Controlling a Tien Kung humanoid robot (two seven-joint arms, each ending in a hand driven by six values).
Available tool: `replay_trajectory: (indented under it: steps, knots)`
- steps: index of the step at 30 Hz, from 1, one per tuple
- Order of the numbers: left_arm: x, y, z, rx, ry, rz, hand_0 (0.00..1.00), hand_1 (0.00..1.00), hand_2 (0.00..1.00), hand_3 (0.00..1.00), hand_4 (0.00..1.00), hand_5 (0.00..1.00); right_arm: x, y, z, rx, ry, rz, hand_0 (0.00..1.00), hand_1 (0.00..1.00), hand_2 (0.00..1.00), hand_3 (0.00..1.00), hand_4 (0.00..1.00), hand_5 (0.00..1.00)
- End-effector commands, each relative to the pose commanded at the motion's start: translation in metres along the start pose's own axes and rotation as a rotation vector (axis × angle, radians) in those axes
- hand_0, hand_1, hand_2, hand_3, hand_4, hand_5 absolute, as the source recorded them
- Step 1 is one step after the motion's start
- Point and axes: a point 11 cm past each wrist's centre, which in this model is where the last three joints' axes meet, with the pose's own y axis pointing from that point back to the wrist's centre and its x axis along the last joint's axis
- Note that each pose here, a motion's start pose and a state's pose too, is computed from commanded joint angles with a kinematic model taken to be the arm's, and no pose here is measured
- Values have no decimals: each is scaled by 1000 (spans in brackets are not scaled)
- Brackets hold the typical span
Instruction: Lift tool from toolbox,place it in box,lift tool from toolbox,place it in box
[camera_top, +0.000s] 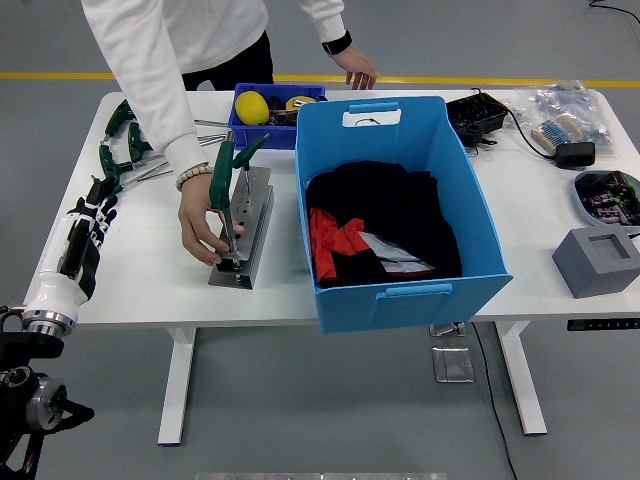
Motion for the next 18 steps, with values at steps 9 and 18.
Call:
replay_trajectory:
  steps: [9,18]
  knots:
    - [0,0,1,-2,-14,-2,998,998,998,906,944,915,-1,0,-2,6,-4,-3,627,626,685,548,804,629]
    - [3,-2,8,-26,-41,7,998,998,998,906,947,910,0,0,-4,9,-11,-2,627,626,684,548,804,630]
